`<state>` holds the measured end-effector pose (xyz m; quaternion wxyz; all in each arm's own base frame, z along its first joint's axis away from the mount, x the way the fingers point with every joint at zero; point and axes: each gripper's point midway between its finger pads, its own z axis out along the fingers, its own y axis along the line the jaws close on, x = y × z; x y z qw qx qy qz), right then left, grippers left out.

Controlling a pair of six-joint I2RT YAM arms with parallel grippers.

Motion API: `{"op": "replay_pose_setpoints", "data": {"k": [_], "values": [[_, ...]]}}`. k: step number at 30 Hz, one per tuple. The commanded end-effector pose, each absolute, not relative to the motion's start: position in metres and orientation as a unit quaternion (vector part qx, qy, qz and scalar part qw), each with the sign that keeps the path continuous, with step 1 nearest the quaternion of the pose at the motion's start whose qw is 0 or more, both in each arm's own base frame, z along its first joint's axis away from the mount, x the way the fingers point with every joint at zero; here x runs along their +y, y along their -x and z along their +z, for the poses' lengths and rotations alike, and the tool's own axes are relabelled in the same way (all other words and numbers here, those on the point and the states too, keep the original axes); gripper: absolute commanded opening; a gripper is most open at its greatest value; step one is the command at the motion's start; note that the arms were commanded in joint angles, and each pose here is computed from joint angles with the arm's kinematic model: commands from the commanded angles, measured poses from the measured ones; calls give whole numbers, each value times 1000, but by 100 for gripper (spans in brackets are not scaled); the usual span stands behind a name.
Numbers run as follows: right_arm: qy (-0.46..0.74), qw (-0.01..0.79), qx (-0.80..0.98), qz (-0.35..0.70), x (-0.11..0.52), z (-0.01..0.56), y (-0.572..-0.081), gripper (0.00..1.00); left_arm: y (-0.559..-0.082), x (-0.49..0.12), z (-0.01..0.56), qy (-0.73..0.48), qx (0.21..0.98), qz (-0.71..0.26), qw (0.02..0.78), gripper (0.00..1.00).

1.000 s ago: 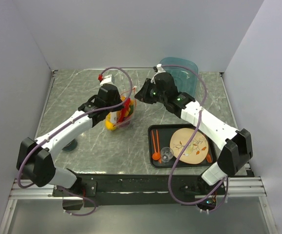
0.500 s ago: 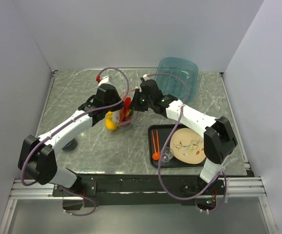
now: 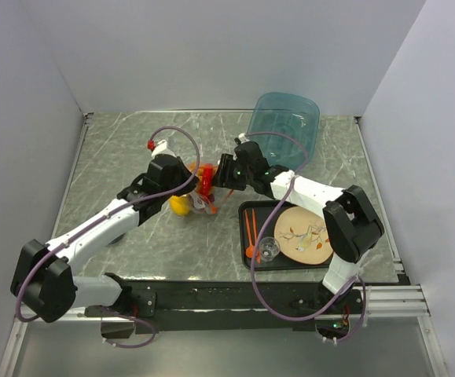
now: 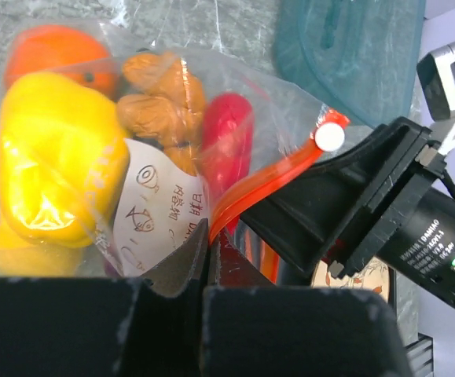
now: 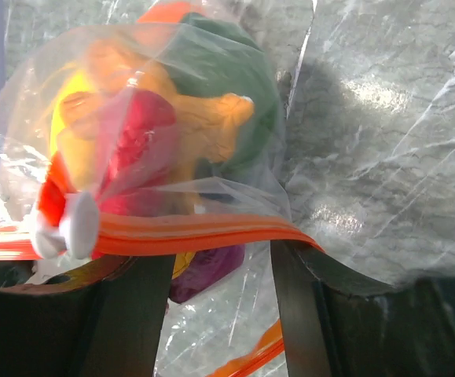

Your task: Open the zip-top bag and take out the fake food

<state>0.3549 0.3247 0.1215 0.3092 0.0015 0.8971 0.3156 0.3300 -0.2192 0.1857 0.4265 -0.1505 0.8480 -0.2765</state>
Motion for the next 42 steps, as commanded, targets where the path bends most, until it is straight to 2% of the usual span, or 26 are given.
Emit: {"op": "replay_pose_setpoints", "data": {"k": [1,12,27,42], "values": [[12,353,865,356,337,151,-369,59,-331,-218,195,167,833,-286,443,1],[-11,371,866,334,315,179,-357,56,-342,-221,194,169,834,-278,446,1],[-8,360,862,357,352,185,-361,57,-344,-225,198,159,834,-281,447,1],[-17,331,884,329,370,149,-372,52,-344,-214,204,169,828,-267,463,1]]}}
